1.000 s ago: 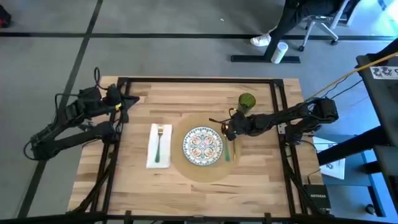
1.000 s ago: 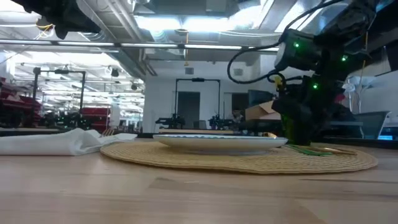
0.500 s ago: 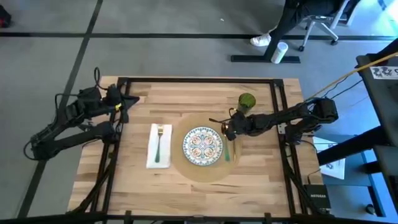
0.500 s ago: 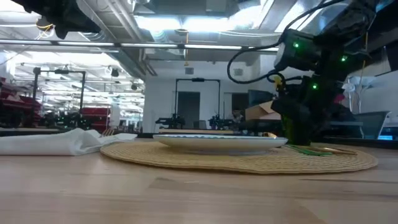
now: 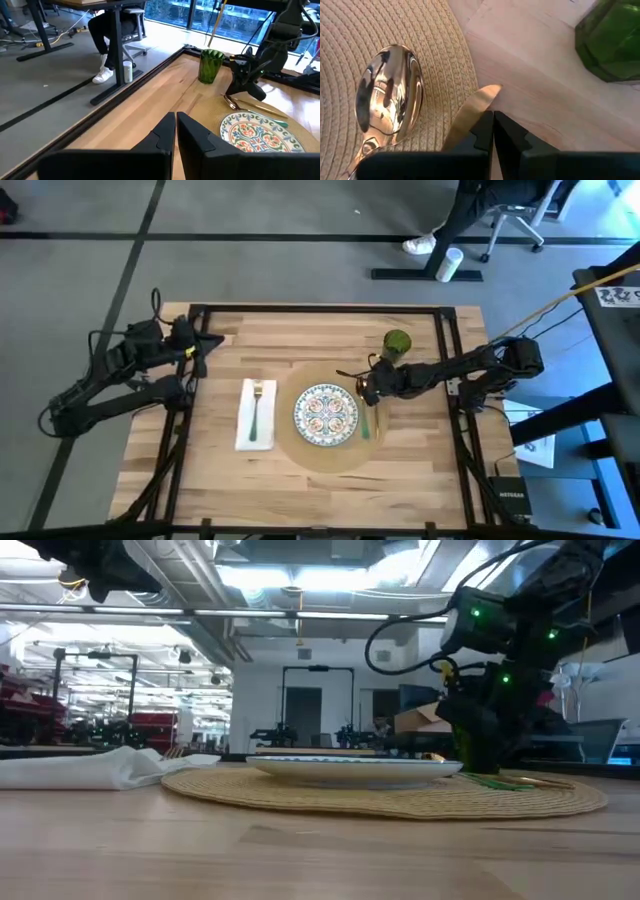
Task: Set table place
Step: Put the gold table knife to the right of the green spoon on the brown place mat
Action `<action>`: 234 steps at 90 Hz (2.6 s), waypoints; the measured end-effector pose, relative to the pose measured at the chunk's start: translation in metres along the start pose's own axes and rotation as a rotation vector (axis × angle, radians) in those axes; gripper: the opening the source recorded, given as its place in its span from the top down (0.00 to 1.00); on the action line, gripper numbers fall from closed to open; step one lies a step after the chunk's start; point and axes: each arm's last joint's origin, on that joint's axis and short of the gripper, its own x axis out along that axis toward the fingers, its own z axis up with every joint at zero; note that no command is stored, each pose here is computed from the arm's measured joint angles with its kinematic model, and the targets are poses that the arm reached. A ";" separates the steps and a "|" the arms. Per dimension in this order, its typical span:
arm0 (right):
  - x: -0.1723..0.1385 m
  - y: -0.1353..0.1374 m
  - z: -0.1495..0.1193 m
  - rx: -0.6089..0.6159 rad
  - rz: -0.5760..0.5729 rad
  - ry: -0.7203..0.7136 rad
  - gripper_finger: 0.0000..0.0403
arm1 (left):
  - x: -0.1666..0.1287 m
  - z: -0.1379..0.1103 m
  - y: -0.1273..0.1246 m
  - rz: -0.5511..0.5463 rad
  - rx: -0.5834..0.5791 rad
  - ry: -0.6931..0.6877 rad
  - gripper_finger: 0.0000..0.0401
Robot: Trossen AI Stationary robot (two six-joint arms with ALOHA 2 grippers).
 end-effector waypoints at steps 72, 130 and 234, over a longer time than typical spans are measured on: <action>-0.074 -0.020 0.023 0.047 0.080 -0.068 1.00 | 0.000 0.000 0.000 0.000 0.009 0.000 1.00; -0.117 -0.043 0.058 -0.181 -0.018 0.040 0.83 | 0.000 0.000 0.000 0.000 0.009 0.004 1.00; -0.086 0.017 0.016 0.281 0.285 0.333 0.80 | 0.004 -0.010 0.001 0.008 -0.068 0.059 1.00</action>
